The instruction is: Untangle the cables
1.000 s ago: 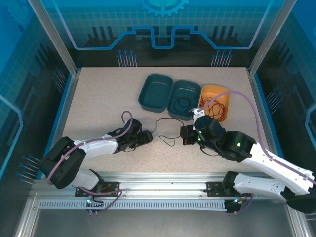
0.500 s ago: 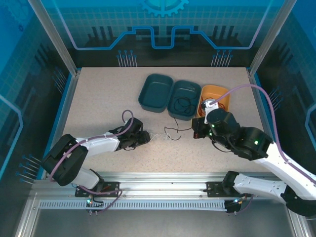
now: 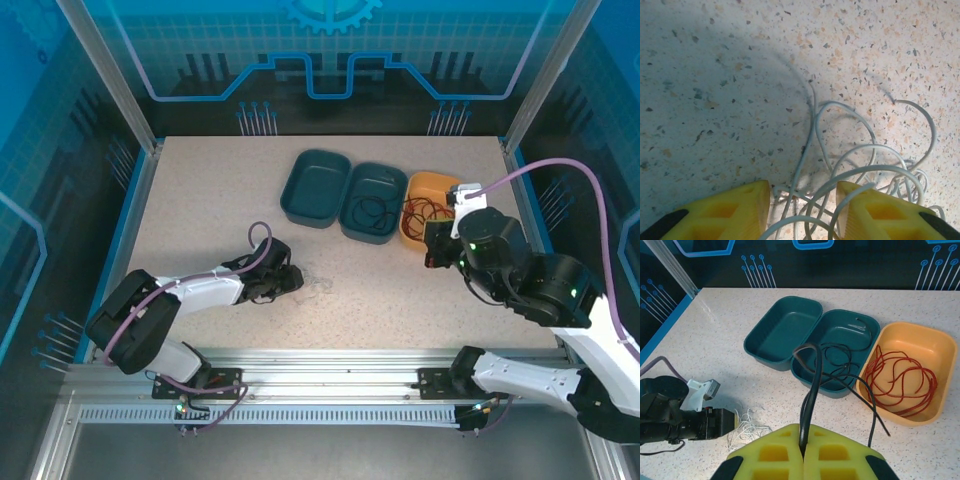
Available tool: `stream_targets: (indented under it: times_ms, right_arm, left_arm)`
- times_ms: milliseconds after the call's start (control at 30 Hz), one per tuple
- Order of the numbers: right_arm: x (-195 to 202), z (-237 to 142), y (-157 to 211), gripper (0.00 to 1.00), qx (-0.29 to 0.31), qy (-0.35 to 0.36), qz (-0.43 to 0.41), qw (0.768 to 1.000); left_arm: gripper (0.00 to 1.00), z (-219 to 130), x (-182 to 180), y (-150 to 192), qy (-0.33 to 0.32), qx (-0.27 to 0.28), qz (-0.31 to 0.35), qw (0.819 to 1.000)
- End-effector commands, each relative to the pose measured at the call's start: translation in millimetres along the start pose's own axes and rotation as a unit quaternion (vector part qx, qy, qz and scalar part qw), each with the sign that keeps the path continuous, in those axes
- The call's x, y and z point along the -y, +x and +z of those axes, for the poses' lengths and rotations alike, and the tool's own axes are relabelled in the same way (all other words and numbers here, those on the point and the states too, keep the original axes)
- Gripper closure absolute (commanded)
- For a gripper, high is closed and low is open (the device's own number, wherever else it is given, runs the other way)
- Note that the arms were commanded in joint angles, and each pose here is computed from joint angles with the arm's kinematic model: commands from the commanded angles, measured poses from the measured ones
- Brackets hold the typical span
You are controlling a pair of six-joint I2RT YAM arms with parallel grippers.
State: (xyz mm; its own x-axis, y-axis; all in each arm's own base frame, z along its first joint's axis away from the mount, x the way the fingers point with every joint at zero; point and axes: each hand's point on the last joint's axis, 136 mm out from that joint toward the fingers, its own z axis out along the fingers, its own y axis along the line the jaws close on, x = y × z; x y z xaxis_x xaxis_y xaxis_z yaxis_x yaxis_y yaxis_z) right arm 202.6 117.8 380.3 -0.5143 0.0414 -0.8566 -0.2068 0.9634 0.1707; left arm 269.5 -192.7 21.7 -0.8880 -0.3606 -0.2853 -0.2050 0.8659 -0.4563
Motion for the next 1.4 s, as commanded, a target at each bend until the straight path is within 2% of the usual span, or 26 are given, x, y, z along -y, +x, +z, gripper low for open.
stream_targets:
  times_ms: [0,100,200,367,533,767,967,1167,1367]
  right_arm:
    - [4,4,-7,1.00,-0.003,0.025,-0.023,0.999]
    - [-10,22,-13,1.00,-0.014,0.021,-0.040,0.999]
    - [-22,44,-24,1.00,-0.019,0.018,-0.050,0.998]
    - [-34,97,-35,1.00,-0.041,0.003,-0.043,0.998]
    - [-23,152,-41,1.00,-0.070,0.037,-0.037,0.996]
    - [-11,219,-31,1.00,-0.108,0.057,-0.020,0.992]
    - [4,263,-22,1.00,-0.133,0.085,-0.033,0.987]
    - [20,287,-20,1.00,-0.149,0.108,-0.038,0.982]
    - [33,295,-33,1.00,-0.140,0.134,-0.056,0.980]
  left_arm:
    - [0.57,-6,24,-1,0.042,-0.015,0.025,0.999]
    - [0.52,-12,43,1,0.081,-0.025,0.039,0.996]
    - [0.44,-23,60,0,0.116,-0.025,0.053,0.992]
    - [0.21,-52,77,-8,0.155,0.000,0.075,0.985]
    - [0.01,-80,75,-18,0.146,0.040,0.096,0.984]
    - [0.01,-106,59,-37,0.095,0.097,0.111,0.985]
    - [0.01,-111,57,-42,0.089,0.105,0.114,0.984]
    - [0.01,-112,47,-44,0.074,0.109,0.107,0.985]
    - [0.01,-117,43,-48,0.073,0.120,0.104,0.985]
